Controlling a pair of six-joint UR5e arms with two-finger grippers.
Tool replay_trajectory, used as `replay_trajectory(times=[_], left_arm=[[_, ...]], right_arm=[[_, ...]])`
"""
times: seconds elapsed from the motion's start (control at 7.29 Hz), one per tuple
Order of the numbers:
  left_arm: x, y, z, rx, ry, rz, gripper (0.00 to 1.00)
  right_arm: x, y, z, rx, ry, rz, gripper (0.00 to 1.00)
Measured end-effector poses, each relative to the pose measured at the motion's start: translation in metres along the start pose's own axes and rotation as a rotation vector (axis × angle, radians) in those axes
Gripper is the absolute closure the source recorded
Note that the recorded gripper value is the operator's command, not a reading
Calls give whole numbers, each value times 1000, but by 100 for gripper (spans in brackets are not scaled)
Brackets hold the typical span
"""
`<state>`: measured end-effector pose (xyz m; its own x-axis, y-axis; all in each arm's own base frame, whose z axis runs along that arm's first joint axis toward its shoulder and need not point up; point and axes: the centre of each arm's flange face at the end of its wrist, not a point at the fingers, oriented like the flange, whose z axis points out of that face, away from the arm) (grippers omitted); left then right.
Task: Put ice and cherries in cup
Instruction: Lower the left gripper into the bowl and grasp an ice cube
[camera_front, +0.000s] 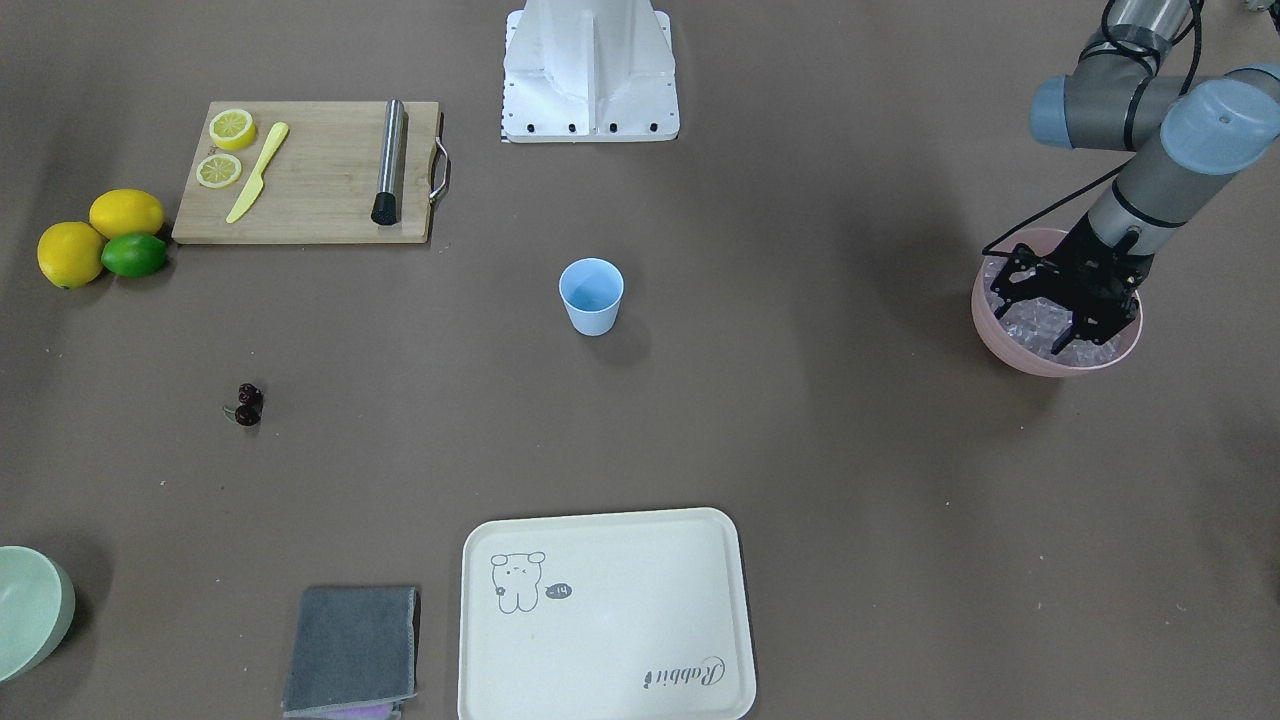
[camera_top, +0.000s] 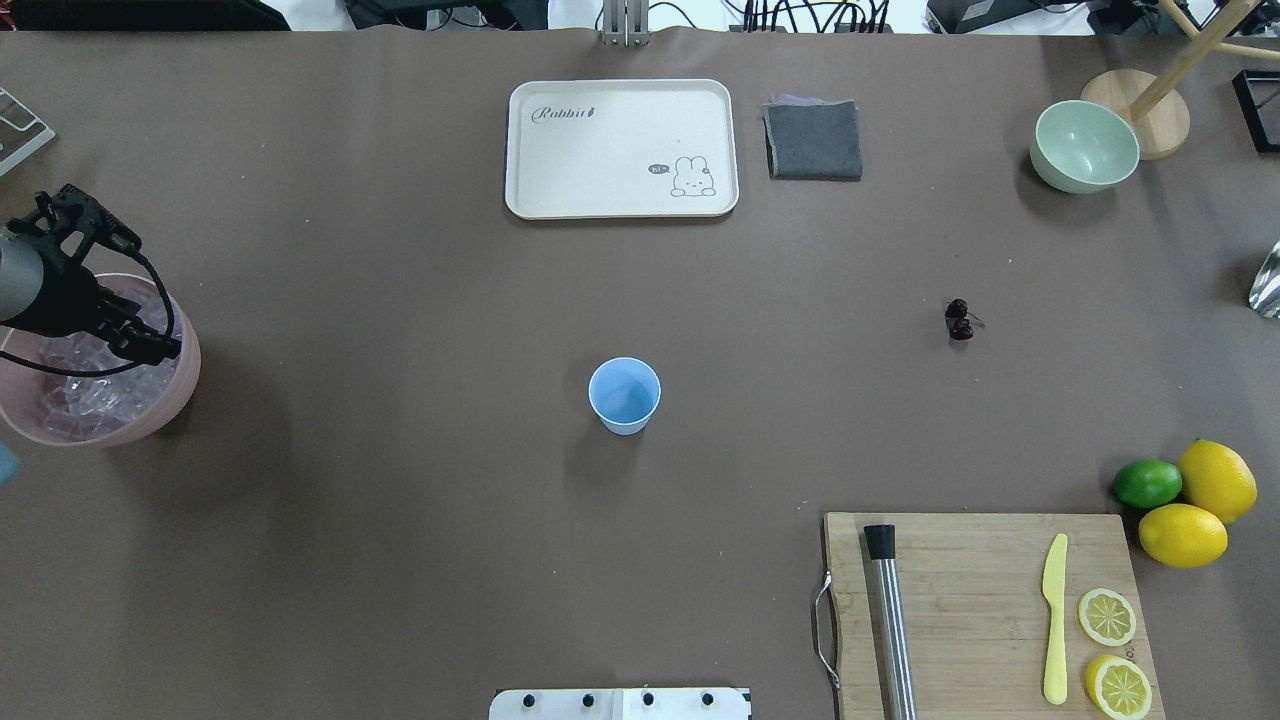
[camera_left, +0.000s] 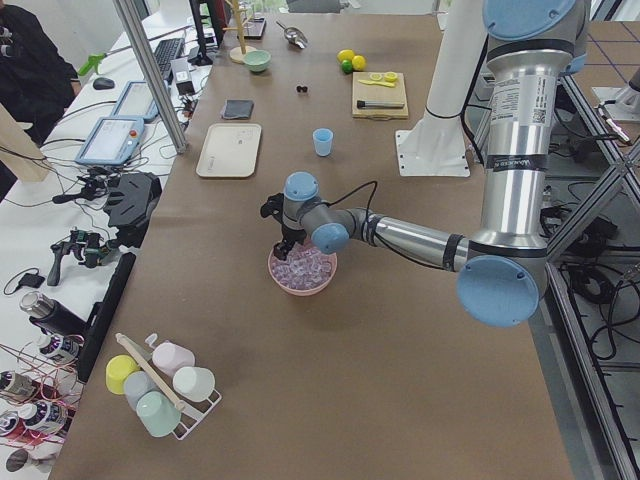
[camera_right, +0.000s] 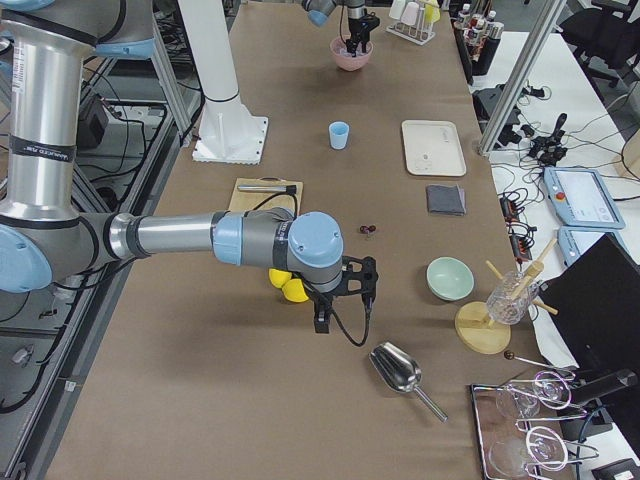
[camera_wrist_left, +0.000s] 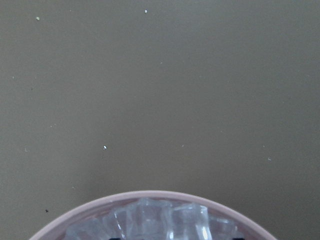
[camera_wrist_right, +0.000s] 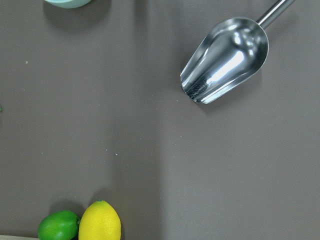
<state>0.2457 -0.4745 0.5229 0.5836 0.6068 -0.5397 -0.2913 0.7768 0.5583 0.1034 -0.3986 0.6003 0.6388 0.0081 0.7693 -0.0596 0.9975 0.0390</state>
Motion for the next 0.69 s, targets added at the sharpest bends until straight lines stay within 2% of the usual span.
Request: replay_trajectory(times=[0.14, 0.41, 0.69], left_arm=[[1, 0, 0, 0, 1, -1, 78], [1, 3, -1, -1, 3, -4, 90], [0, 3, -6, 5, 1, -7, 97]], right_arm=[[0, 0, 0, 1, 0, 0, 0], [-2, -1, -2, 4, 0, 5, 0], [-5, -5, -4, 10, 1, 18, 0]])
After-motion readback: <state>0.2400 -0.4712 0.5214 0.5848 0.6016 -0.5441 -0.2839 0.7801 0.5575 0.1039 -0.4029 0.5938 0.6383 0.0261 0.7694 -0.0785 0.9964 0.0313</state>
